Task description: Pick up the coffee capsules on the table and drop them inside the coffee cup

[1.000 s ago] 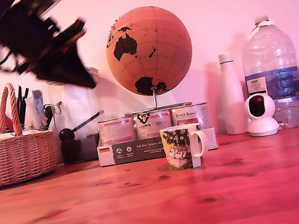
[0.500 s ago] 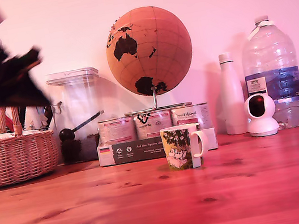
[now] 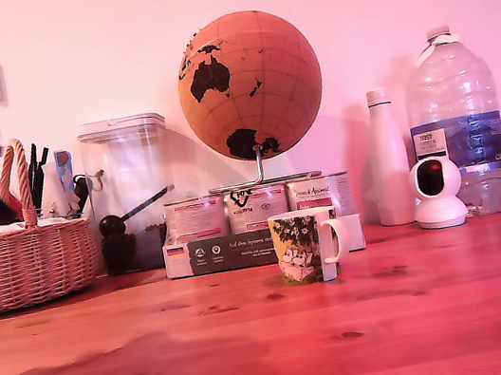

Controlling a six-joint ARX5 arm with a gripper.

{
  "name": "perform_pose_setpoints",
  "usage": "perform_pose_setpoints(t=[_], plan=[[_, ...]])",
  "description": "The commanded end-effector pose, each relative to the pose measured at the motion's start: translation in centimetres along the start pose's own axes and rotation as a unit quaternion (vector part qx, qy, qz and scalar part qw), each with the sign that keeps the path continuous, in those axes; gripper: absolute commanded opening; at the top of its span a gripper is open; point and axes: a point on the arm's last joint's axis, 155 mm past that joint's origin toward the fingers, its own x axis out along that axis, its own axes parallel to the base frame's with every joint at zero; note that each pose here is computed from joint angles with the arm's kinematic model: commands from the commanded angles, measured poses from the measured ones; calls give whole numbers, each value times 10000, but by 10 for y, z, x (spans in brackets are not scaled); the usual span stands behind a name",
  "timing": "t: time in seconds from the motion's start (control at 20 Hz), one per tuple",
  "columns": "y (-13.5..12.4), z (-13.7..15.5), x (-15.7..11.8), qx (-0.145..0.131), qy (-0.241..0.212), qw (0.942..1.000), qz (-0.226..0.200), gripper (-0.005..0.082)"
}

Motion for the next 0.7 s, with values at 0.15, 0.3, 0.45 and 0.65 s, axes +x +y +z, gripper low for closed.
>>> perform_pose_setpoints(t=[0.15,0.3,0.45,0.65], plan=[[3,-17,-28,-187,-179,9996,146,-19],[1,-24,-42,-194,-316,9992,166,-19],[4,-30,-54,-264,-400,9984,288,-19],[7,-30,-66,-272,-464,9976,445,-19]])
